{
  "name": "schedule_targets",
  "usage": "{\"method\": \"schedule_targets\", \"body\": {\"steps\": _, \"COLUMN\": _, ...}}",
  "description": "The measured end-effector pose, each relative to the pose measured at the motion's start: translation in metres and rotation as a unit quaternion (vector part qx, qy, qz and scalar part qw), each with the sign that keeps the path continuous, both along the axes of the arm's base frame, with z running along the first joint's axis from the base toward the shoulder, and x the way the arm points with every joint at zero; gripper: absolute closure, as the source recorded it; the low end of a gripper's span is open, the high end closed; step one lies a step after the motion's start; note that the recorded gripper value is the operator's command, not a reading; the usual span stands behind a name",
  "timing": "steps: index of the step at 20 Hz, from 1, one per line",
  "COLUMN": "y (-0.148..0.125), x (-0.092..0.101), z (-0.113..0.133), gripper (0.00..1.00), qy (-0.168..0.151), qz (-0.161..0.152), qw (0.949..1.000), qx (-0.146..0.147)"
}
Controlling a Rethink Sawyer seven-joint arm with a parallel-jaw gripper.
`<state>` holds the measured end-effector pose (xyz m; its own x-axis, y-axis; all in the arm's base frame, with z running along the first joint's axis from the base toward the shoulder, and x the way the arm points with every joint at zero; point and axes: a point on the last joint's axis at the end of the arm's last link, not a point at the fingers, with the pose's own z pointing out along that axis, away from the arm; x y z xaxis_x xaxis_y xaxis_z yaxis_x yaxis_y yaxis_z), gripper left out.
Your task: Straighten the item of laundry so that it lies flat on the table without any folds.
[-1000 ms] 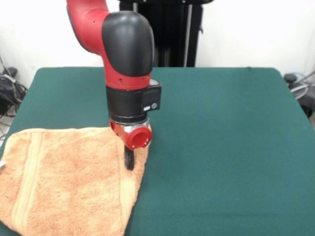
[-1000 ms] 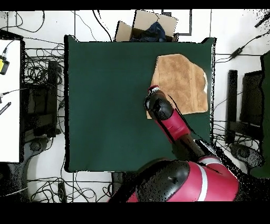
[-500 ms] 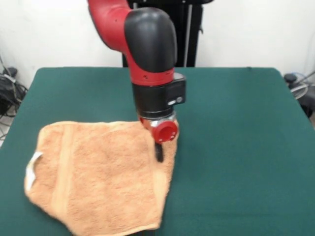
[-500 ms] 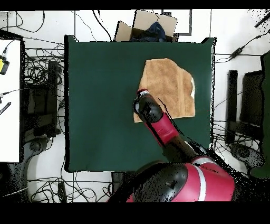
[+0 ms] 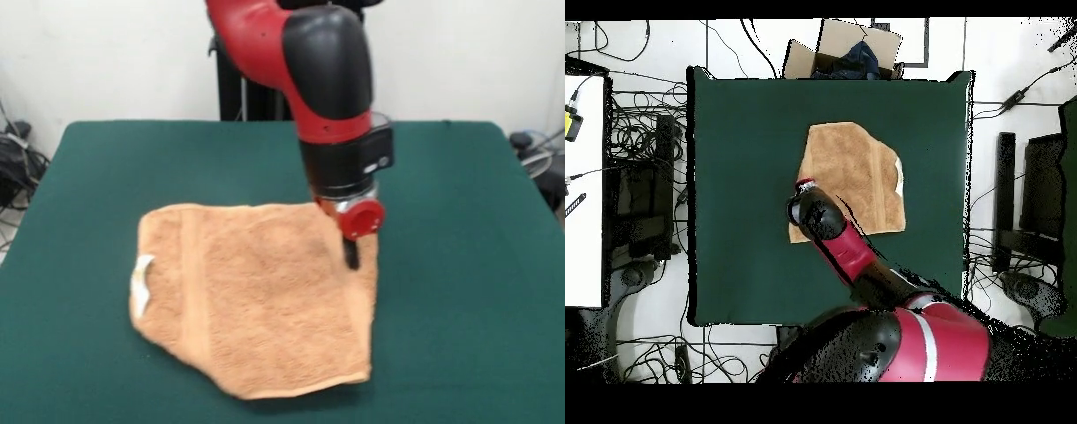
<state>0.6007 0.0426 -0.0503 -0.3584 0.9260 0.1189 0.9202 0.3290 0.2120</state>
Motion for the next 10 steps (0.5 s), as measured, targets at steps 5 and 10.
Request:
{"method": "schedule_targets", "body": {"steps": 5, "y": 0.037, "x": -0.012, "z": 0.006, "gripper": 1.00, "qy": 0.013, "qz": 0.003, "qw": 0.9997, "qx": 0.020}}
{"method": "schedule_targets", "body": {"steps": 10, "y": 0.076, "x": -0.023, "z": 0.016, "gripper": 1.00, "qy": 0.026, "qz": -0.001, "qw": 0.9989, "qx": 0.040}}
